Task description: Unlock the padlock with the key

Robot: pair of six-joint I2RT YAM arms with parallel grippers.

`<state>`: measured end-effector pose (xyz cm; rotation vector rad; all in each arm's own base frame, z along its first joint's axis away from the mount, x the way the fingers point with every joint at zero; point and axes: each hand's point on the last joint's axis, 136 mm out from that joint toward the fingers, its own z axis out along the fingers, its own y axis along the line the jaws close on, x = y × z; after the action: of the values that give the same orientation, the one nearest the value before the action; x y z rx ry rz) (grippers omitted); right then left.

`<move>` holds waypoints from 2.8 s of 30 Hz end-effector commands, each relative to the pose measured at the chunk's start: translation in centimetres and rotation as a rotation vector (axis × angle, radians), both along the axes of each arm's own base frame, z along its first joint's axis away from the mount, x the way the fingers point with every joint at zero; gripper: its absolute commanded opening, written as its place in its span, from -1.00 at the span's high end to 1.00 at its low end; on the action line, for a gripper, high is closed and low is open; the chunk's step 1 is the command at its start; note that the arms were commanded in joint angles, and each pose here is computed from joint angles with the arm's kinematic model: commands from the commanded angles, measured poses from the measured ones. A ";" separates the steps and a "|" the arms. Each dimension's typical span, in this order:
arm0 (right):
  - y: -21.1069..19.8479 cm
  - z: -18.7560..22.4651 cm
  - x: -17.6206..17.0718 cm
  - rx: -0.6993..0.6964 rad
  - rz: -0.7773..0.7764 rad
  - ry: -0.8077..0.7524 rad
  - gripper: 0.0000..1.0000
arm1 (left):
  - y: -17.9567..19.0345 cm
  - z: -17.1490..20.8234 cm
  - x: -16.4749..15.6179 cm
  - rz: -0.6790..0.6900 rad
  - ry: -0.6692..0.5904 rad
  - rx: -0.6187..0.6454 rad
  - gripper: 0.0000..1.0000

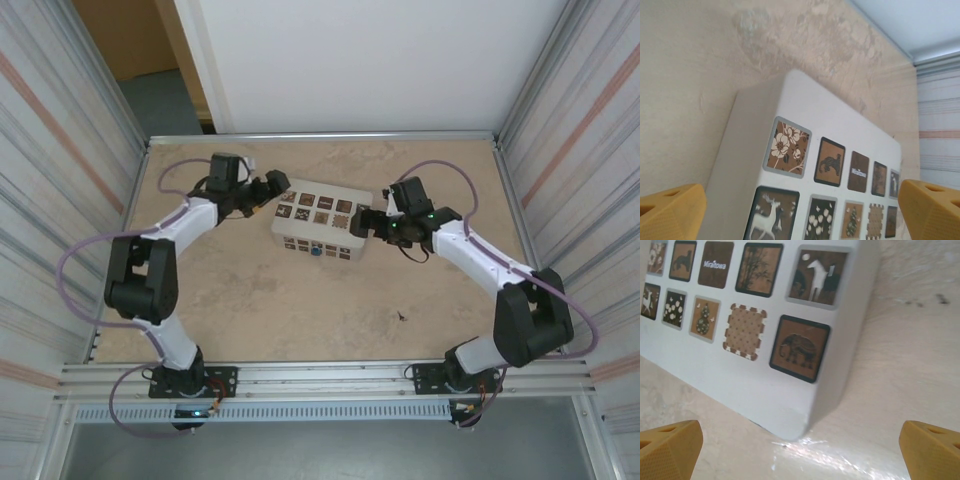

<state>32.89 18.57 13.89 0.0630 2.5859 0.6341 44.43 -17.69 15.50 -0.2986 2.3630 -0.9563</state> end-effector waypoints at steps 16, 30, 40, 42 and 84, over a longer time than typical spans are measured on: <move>-8.6 -0.3 -12.7 -0.350 -0.038 0.293 -0.63 | 4.2 3.8 -13.2 0.013 -0.136 0.081 -0.97; -8.1 -6.5 -15.9 -0.488 0.039 0.510 -0.08 | 8.6 1.2 -17.0 0.151 -0.134 0.218 -0.97; -7.4 -9.3 -16.5 -0.531 0.075 0.581 0.14 | 8.6 0.5 -16.7 0.150 -0.105 0.225 -0.97; -7.3 -9.7 -16.5 -0.537 0.073 0.593 0.18 | 8.6 0.4 -16.7 0.147 -0.100 0.226 -0.97; -7.1 -12.8 -18.0 -0.585 0.105 0.704 0.56 | 9.0 0.7 -16.1 0.152 -0.097 0.247 -0.97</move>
<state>14.91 11.52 1.15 -0.0589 3.3540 -0.1542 27.93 -9.14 15.18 -0.3318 2.3181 -0.6133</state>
